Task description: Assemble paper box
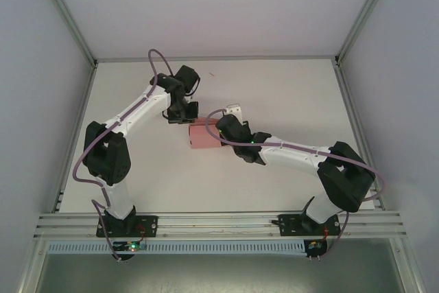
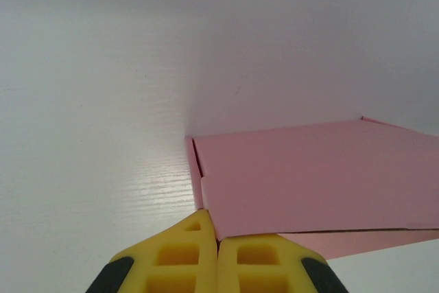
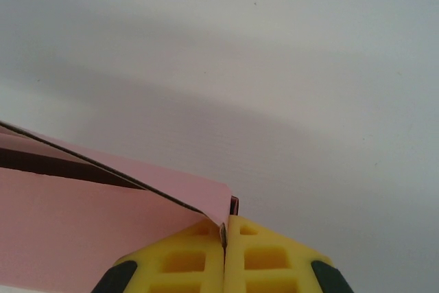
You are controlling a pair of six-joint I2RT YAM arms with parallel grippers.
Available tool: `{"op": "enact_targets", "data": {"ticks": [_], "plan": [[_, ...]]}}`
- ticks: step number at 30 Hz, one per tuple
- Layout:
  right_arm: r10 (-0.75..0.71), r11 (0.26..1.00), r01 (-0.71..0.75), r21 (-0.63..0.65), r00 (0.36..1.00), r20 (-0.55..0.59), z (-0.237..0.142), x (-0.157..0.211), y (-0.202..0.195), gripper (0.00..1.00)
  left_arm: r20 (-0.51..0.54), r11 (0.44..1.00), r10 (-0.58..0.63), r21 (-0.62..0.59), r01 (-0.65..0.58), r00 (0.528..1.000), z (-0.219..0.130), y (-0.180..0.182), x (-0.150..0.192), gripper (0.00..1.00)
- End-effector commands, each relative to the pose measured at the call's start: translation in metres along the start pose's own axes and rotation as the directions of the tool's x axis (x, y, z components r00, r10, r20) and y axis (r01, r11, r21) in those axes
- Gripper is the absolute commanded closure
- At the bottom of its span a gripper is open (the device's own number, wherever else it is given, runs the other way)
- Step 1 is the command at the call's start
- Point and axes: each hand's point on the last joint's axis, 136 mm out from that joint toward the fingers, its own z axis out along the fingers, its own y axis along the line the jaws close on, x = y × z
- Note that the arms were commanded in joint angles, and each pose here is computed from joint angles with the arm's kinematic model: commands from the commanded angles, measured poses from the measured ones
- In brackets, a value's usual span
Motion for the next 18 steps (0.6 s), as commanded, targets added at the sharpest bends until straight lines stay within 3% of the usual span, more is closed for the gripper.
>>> {"op": "enact_targets", "data": {"ticks": [1, 12, 17, 18], "plan": [[-0.13, 0.991, 0.128, -0.027, 0.948, -0.291, 0.005, 0.093, -0.007, 1.0, -0.017, 0.998, -0.019, 0.052, 0.02, 1.0, -0.003, -0.008, 0.004, 1.0], [-0.113, 0.994, 0.105, -0.044, 0.949, -0.294, 0.007, 0.097, -0.006, 1.0, 0.023, 0.996, 0.088, 0.005, -0.088, 0.996, 0.035, 0.014, 0.042, 1.0], [-0.091, 0.996, 0.085, -0.033, 0.962, -0.256, 0.007, 0.094, -0.01, 1.0, 0.129, 0.976, 0.197, -0.116, -0.182, 0.972, 0.057, 0.026, 0.057, 1.0], [-0.083, 0.996, 0.076, -0.039, 0.964, -0.251, 0.007, 0.094, -0.009, 1.0, 0.146, 0.979, 0.191, -0.095, -0.179, 0.971, 0.066, 0.023, 0.063, 1.0]]}}
